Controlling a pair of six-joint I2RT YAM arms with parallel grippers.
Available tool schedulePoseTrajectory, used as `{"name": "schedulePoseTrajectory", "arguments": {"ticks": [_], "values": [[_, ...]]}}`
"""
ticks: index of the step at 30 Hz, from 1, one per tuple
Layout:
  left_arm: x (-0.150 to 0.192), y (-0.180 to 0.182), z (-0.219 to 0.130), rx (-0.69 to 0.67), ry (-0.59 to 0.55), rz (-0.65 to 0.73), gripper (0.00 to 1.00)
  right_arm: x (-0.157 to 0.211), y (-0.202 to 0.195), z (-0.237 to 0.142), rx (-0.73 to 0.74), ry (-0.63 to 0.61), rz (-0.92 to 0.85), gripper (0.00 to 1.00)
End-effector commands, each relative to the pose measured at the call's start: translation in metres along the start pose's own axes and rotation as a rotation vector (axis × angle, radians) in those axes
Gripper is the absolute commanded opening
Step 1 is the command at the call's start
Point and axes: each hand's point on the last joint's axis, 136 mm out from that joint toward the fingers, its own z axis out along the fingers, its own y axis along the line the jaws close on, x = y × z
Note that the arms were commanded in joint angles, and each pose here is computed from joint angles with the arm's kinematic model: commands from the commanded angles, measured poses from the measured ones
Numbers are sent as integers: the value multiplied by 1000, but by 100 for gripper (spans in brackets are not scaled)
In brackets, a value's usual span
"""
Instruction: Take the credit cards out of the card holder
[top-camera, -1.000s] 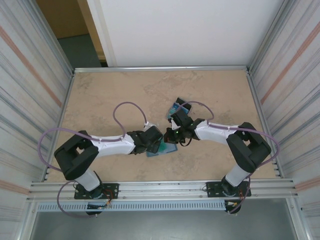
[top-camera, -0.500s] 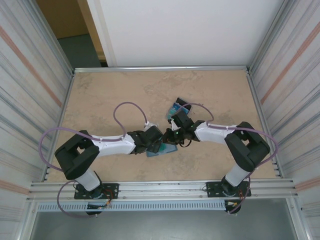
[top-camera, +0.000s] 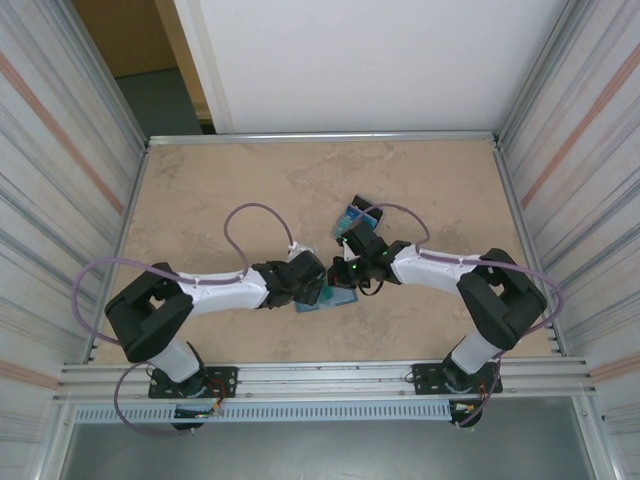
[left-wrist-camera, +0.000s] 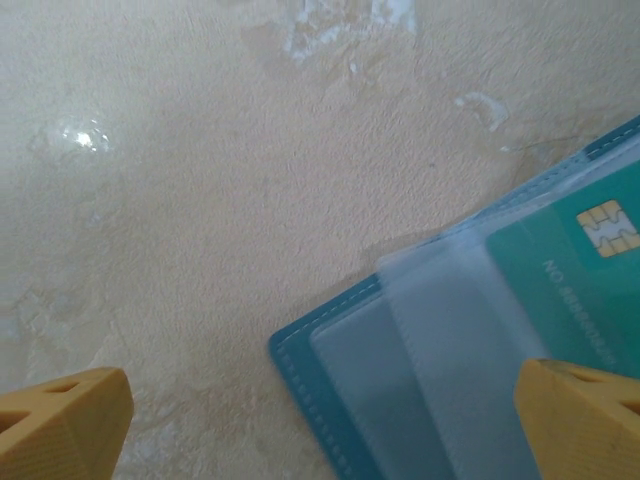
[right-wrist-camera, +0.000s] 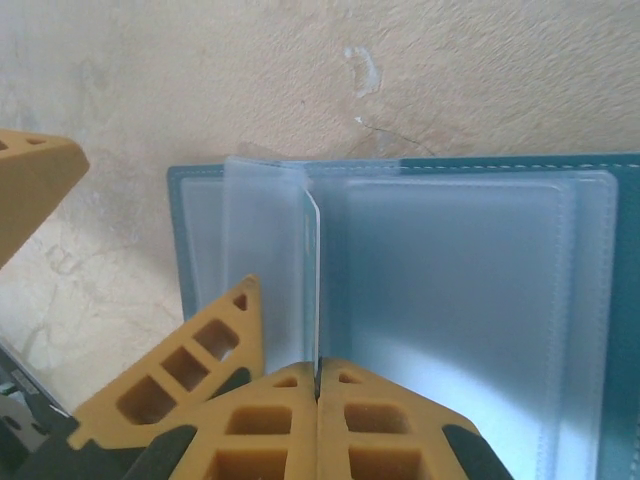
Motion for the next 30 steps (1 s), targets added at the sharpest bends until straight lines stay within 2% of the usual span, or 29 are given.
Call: {"name": "schedulePoseTrajectory", "arguments": {"ticks": [1,12,22,30], "values": [[-8,9,-15,-12,-47,-29,99,-7,0,-15,44,-38,-38,0],[-21,27,-43,-8,-146,-86,99,-17,4,-39,79,-98,-76,0],[2,43,-30,-60,-61,-110,99,-29,7,-70,104,-201,-102,0],[10,36,-18,-59,-7,-80,99,-42,5,-92,126,-297,-104,0]]}}
